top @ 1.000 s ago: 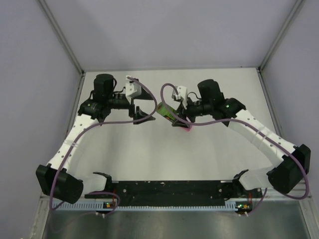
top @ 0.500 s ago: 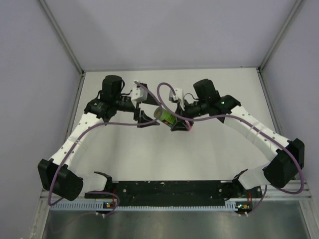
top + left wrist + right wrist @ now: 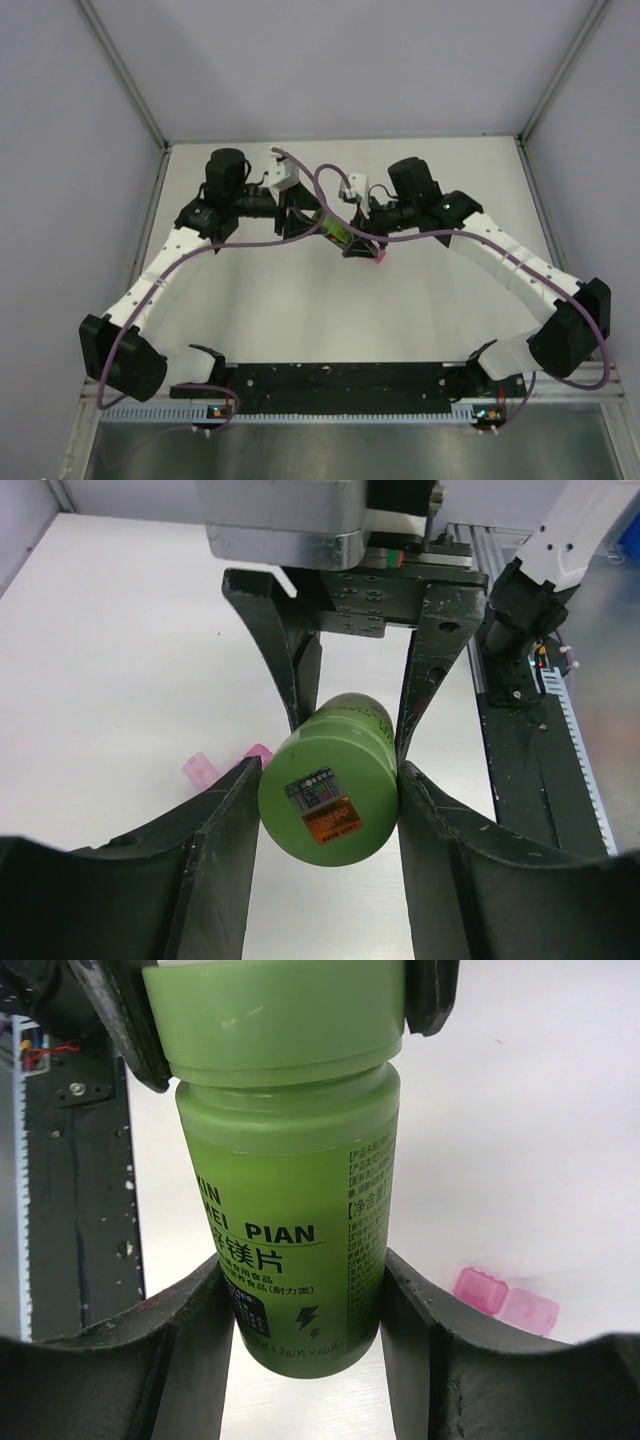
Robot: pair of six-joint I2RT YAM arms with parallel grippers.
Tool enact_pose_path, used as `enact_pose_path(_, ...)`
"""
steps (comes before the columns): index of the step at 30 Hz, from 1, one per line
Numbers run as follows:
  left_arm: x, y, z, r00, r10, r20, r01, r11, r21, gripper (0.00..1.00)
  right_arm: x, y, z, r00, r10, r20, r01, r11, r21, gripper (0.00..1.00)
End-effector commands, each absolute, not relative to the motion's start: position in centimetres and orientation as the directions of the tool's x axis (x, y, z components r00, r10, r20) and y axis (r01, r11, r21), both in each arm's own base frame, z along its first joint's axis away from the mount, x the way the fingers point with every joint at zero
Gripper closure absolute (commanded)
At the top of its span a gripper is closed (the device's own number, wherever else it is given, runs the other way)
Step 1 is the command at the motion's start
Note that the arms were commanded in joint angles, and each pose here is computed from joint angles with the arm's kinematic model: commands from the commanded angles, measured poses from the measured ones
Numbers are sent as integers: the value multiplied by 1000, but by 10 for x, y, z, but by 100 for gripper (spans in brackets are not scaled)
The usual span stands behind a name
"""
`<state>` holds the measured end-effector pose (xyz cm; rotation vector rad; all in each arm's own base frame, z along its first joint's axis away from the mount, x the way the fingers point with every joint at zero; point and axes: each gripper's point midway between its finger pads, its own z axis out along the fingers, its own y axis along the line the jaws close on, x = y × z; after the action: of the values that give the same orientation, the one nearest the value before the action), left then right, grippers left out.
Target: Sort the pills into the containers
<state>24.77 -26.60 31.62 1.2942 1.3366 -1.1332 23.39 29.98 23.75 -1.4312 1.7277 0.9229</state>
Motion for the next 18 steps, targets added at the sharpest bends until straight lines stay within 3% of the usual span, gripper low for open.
enact_pose_path(1, 263, -275, 335, -128, 37, -991, 984, 130, -122, 100, 266, 300, 270, -76, -429, -900, -960, 274, -50, 100)
enact_pose_path(10, 317, -268, 328, -414, -85, -906, 747, 537, -391, 100, 318, 283, 284, -114, -400, -909, -814, 563, -146, 100)
enact_pose_path(18, 323, -265, 318, -523, -117, -844, 646, 592, -482, 100, 325, 279, 280, -130, -407, -904, -777, 608, -162, 100)
